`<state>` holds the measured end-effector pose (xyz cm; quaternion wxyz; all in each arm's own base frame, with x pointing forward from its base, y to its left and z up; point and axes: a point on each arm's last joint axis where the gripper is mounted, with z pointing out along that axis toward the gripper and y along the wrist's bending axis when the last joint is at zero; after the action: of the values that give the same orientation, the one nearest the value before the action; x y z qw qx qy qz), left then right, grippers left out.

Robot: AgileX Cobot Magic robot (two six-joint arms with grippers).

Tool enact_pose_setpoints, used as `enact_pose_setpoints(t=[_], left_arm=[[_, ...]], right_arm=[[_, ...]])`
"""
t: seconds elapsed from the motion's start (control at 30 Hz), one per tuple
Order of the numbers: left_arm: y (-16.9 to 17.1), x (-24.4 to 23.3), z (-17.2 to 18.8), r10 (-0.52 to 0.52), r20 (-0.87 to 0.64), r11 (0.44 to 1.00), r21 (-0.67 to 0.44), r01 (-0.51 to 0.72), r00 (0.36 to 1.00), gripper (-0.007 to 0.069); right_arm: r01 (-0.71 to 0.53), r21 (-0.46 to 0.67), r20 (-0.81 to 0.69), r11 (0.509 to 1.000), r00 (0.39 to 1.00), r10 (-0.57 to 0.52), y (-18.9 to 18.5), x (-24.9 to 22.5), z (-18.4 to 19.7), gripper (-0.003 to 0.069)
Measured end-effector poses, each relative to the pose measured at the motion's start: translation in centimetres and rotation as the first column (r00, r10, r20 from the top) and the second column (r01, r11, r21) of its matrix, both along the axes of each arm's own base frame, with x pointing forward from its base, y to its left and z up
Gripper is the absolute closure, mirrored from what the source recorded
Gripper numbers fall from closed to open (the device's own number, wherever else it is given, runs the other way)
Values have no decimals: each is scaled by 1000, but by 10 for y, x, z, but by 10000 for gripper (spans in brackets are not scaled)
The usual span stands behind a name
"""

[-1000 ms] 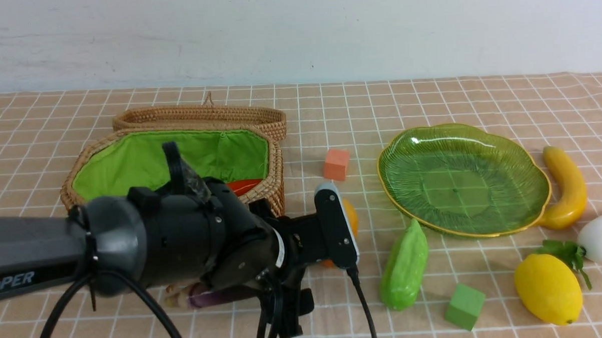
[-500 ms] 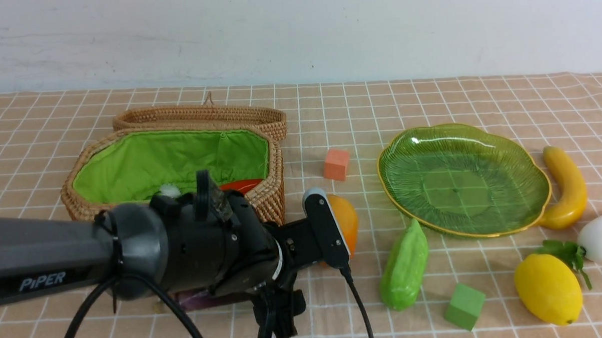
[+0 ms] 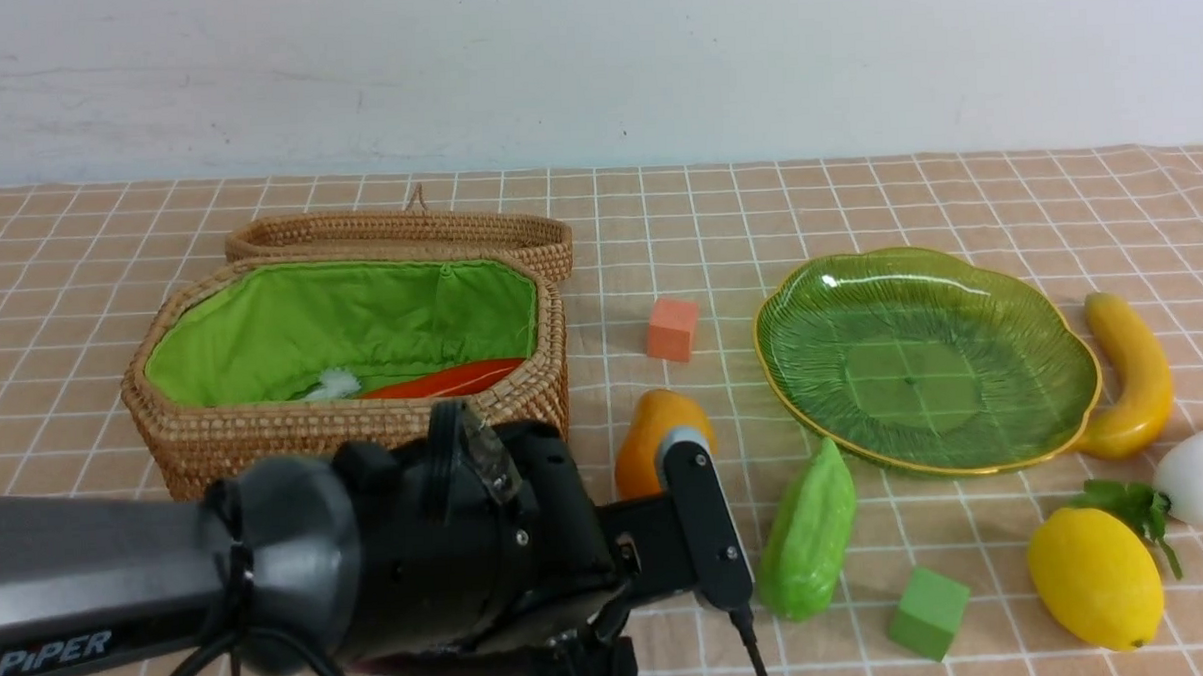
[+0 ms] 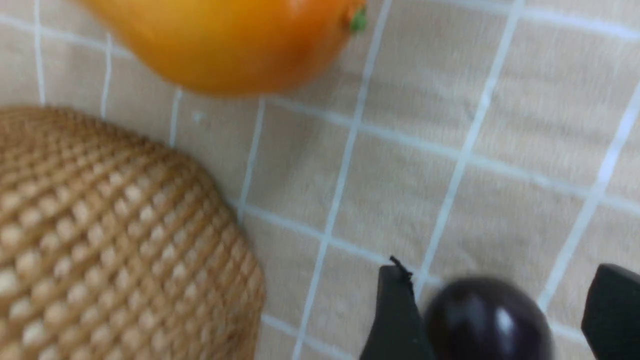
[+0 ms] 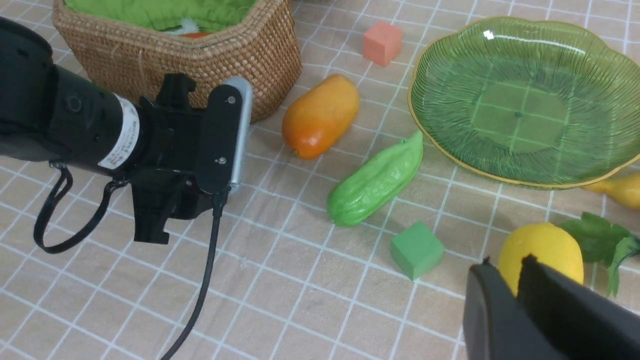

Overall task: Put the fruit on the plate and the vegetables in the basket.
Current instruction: Use the left arm to grab an eggplant and put it into the left basket

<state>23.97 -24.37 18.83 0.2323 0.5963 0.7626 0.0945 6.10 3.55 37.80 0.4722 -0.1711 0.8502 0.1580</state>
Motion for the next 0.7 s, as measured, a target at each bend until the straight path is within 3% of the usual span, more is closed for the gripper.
enact_pose_setpoints(t=[0.27,0.4,0.7], left_arm=[[19,0,28,92,1,995,-38,-92,996,117],[34,19,20,157,-6,986,-48,-157,988,115],[30,23,-7,154,-81,988,-4,-155,985,115]], right_arm=[[0,-5,-8,1000,1000,0,0,0,-1,558],[-3,-10,-10,1000,1000,3,0,-1,-1,558],[-15,-14,-10,1000,1000,15,0,-1,-1,554]])
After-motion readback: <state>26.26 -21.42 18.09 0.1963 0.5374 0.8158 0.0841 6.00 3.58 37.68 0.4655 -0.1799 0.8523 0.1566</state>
